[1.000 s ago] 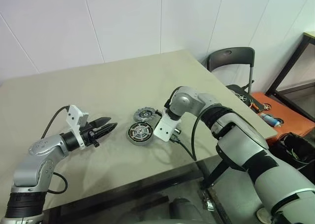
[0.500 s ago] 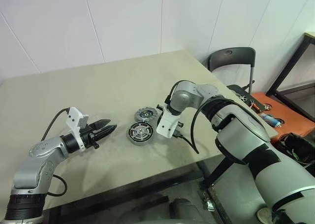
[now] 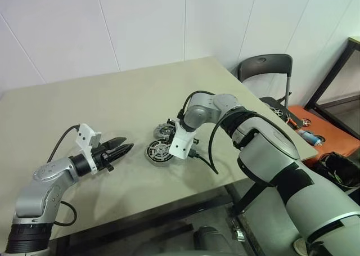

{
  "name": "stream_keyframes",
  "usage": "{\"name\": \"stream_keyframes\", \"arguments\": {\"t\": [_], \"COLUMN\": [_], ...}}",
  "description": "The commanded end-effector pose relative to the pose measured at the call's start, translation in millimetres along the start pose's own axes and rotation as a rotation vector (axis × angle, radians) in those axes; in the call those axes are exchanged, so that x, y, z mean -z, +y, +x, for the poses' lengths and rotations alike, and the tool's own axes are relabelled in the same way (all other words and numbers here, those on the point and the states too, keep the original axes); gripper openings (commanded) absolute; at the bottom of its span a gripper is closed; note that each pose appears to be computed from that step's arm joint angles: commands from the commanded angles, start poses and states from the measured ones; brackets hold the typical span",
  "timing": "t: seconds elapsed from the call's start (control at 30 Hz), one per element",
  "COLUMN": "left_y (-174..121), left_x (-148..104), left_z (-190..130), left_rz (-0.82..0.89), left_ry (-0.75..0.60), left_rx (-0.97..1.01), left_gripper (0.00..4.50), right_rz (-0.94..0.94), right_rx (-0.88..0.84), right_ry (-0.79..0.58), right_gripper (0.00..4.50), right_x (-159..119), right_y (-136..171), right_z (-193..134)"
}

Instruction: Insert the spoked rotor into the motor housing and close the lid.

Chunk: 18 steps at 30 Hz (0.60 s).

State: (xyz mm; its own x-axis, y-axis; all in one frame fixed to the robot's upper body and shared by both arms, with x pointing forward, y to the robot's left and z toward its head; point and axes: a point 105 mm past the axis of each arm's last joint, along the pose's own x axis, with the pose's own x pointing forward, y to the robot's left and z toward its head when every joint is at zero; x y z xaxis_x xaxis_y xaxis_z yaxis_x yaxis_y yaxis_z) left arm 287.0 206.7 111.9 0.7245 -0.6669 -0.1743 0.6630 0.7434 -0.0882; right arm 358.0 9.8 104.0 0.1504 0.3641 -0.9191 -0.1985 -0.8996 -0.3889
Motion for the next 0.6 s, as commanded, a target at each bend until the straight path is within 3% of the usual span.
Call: {"name": "stream_keyframes", "arguments": {"t": [0.03,0.47,0.6], "left_y": [-1,1,1], "left_x": [-13,-14,-12], "left_z": [-2,-3,-4], "left_rz": [0.035,0.035,0.034], "left_ry": [-0.033,-0.035,-0.033], "left_rx": [-0.005,-0.02,-0.02], "left_gripper": [2.04,2.04,2.04], "right_rz": [-0.008,0.015,-0.033], "right_rx": [0.008,0.001,0.006], "right_ry": [-0.02,-0.089,-0.106], "right_gripper": [1.34,1.34,1.34], "right_x": [-4,-18,-22], "right_y": [-2,8,0], "right_z": [1,22,12]}}
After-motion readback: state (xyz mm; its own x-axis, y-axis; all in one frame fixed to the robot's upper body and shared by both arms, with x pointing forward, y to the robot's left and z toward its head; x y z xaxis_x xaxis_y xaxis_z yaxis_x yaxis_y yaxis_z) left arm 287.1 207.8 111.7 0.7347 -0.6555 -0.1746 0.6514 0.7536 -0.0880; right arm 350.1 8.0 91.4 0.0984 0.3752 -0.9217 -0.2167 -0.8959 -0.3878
